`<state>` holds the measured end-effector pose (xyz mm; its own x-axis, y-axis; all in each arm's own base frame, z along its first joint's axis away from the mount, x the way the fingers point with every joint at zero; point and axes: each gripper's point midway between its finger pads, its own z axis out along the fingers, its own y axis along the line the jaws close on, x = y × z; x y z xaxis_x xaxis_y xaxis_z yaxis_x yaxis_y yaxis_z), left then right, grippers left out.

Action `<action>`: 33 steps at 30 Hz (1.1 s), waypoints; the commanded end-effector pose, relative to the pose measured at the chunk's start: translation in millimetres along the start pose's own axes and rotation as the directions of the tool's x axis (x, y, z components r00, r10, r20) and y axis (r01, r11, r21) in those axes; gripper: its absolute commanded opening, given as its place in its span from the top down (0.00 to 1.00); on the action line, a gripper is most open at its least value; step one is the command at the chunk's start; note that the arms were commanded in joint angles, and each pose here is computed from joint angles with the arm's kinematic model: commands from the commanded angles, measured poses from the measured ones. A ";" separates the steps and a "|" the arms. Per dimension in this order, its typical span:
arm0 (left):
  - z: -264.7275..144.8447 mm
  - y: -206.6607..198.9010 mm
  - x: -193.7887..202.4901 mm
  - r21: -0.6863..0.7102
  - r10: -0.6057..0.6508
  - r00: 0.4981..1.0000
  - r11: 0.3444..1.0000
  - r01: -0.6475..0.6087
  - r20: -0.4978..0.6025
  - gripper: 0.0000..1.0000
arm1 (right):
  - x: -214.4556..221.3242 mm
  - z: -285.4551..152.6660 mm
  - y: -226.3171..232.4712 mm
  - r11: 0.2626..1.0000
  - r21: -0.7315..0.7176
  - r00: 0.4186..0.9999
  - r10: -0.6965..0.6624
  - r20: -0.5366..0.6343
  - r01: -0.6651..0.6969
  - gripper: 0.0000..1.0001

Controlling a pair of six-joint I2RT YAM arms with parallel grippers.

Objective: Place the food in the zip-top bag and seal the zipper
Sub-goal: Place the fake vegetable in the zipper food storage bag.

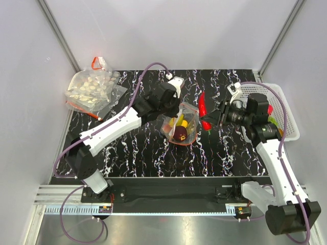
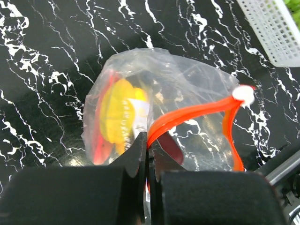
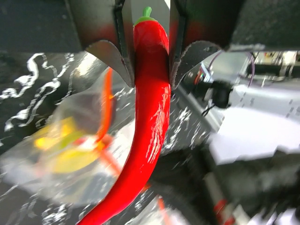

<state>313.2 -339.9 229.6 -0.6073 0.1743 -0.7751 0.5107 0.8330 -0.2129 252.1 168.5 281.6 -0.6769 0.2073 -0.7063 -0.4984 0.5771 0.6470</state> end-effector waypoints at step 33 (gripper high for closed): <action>-19.7 13.3 -25.7 0.095 -0.090 0.993 0.992 0.082 0.082 1.00 | 16.1 102.2 3.3 0.951 0.031 0.949 0.309 -0.067 -0.308 0.80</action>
<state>326.6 -318.6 222.7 -0.6550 0.1148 -0.7469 0.4796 0.8270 -0.2934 260.3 247.6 218.8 -0.8853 0.2156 -0.4120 -0.2511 0.5241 0.8138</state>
